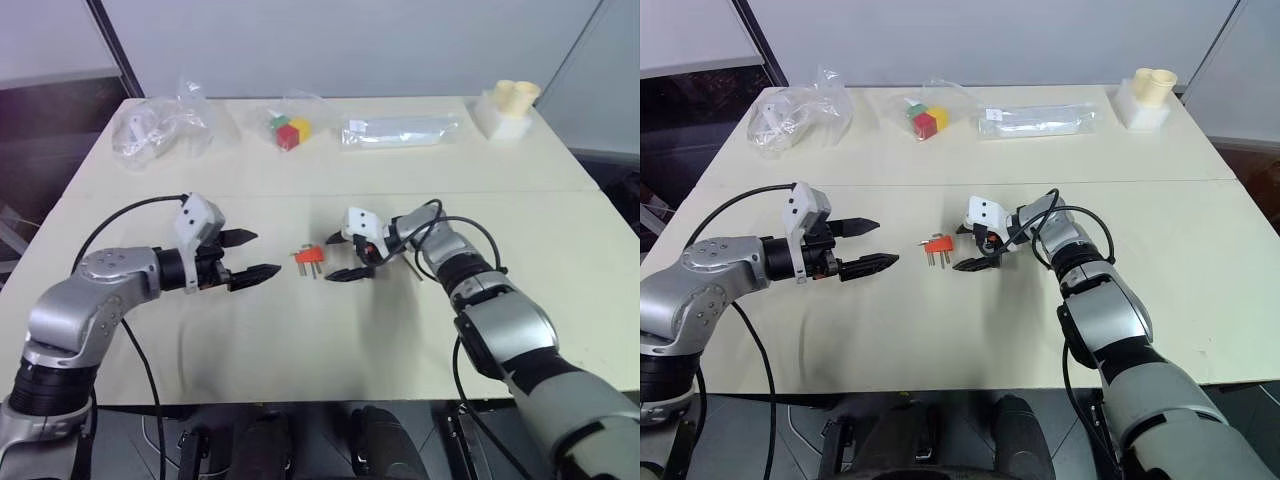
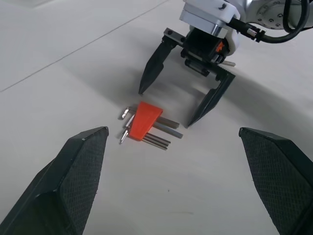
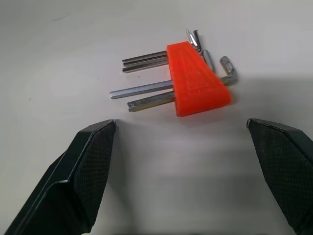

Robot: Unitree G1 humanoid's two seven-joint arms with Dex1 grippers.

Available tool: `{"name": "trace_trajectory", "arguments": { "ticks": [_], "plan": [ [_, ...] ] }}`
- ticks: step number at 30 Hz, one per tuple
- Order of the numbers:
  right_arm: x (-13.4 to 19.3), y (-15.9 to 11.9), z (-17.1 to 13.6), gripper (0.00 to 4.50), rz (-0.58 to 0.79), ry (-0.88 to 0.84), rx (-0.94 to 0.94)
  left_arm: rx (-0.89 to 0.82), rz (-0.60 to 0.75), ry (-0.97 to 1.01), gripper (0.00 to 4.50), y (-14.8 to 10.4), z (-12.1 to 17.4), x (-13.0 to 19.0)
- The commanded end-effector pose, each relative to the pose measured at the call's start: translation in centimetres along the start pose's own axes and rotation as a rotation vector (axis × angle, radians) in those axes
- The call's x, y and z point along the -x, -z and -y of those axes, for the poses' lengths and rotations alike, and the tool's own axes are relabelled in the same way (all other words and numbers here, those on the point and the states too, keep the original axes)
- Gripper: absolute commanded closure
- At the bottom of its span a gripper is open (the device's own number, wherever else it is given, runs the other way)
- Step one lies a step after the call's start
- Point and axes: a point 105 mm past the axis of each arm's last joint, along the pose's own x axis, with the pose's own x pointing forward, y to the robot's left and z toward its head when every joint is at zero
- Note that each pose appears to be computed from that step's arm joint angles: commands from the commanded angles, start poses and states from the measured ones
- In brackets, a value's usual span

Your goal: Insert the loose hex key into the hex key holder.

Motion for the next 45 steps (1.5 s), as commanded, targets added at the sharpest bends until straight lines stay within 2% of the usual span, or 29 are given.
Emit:
{"name": "trace_trajectory", "arguments": {
  "ticks": [1, 10, 28, 34, 37, 42, 45],
  "plan": [
    [0.0, -0.8, 1.2, 0.06, -0.003, 0.075, 0.016, -0.056, 0.028, -0.007, 0.00, -1.5, 0.3, 0.4],
    [-0.6, -0.8, 1.0, 0.06, -0.010, 0.072, 0.018, -0.054, 0.023, -0.033, 0.00, -1.3, 0.2, 1.0],
    [-4.0, -1.7, -1.4, 0.06, 0.051, -0.025, 0.002, -0.056, 0.016, -0.062, 0.00, -0.8, 0.0, 1.7],
    [-4.5, -0.8, -2.3, 0.06, 0.037, -0.046, -0.008, -0.055, 0.014, -0.060, 0.00, -0.6, 0.0, 1.6],
    [-4.3, 0.0, -2.5, 0.97, 0.024, -0.048, -0.011, -0.055, 0.014, -0.057, 0.00, -0.6, 0.0, 1.5],
    [-4.0, 1.1, -2.9, 3.43, 0.016, -0.049, -0.028, -0.055, 0.013, -0.046, 0.00, -0.5, 0.1, 1.3],
    [-4.0, 1.3, -3.0, 3.45, 0.020, -0.044, -0.034, -0.056, 0.013, -0.043, 0.00, -0.5, 0.0, 1.2]
  ]
}}
